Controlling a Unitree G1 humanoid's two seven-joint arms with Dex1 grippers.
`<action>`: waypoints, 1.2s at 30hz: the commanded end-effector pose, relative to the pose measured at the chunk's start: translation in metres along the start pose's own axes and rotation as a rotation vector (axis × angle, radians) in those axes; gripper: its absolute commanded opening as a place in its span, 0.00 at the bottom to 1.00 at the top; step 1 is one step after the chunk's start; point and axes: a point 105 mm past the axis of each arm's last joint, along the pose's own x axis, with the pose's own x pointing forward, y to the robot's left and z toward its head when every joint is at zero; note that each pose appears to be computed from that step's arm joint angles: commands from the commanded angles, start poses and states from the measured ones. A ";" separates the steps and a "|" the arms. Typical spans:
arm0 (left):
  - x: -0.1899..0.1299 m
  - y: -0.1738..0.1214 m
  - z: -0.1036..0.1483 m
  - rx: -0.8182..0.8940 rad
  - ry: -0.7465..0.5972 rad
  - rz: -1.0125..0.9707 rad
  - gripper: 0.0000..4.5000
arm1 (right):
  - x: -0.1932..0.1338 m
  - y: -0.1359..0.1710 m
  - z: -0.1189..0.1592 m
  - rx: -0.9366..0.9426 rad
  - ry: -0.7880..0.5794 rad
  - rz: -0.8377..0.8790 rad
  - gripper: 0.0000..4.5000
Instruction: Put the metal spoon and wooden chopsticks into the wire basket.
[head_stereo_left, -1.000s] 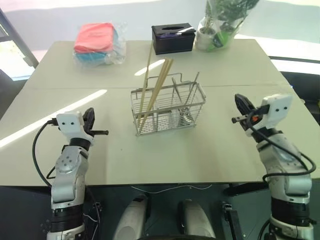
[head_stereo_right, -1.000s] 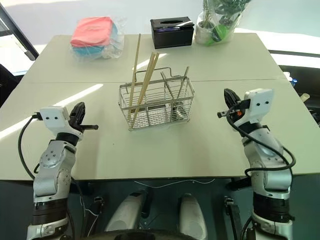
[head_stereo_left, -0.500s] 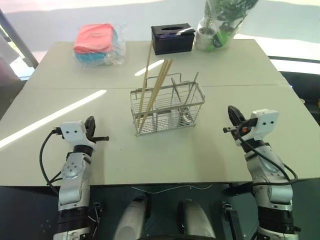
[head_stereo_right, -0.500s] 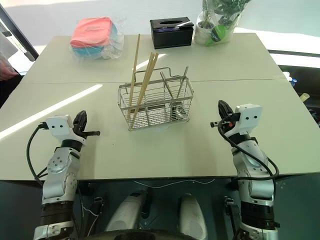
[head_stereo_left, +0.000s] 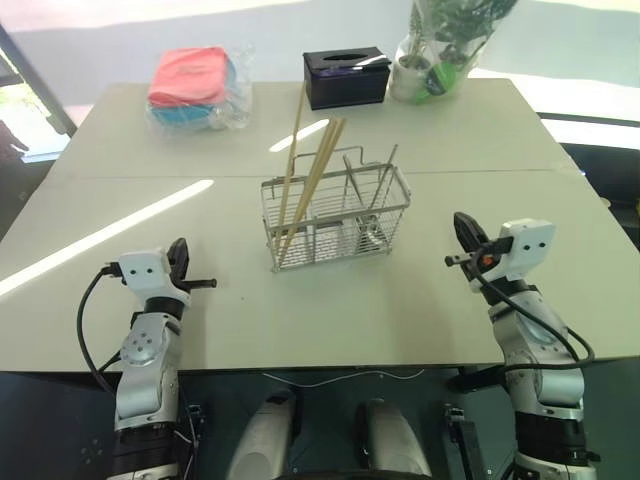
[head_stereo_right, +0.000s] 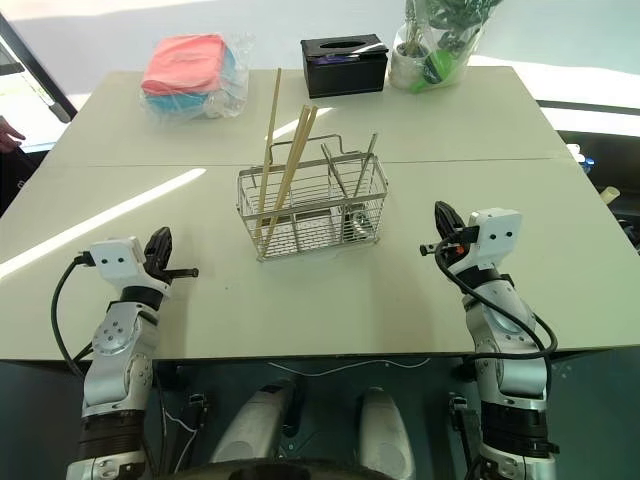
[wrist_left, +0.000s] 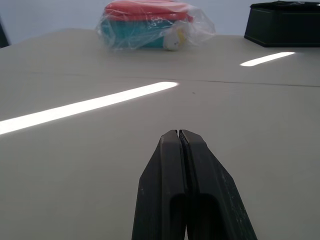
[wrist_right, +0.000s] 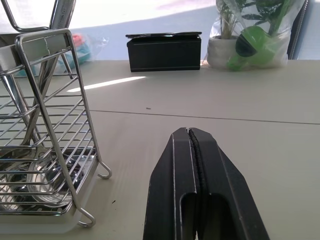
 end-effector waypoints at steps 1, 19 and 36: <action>0.001 0.000 0.016 0.000 -0.065 -0.004 0.01 | 0.002 -0.001 0.012 -0.009 -0.046 0.005 0.00; 0.001 -0.001 0.015 -0.010 -0.056 -0.015 0.01 | -0.001 -0.003 0.011 -0.001 -0.038 -0.003 0.00; 0.000 0.000 0.016 -0.013 -0.052 -0.019 0.01 | -0.001 -0.003 0.009 0.010 -0.029 -0.007 0.00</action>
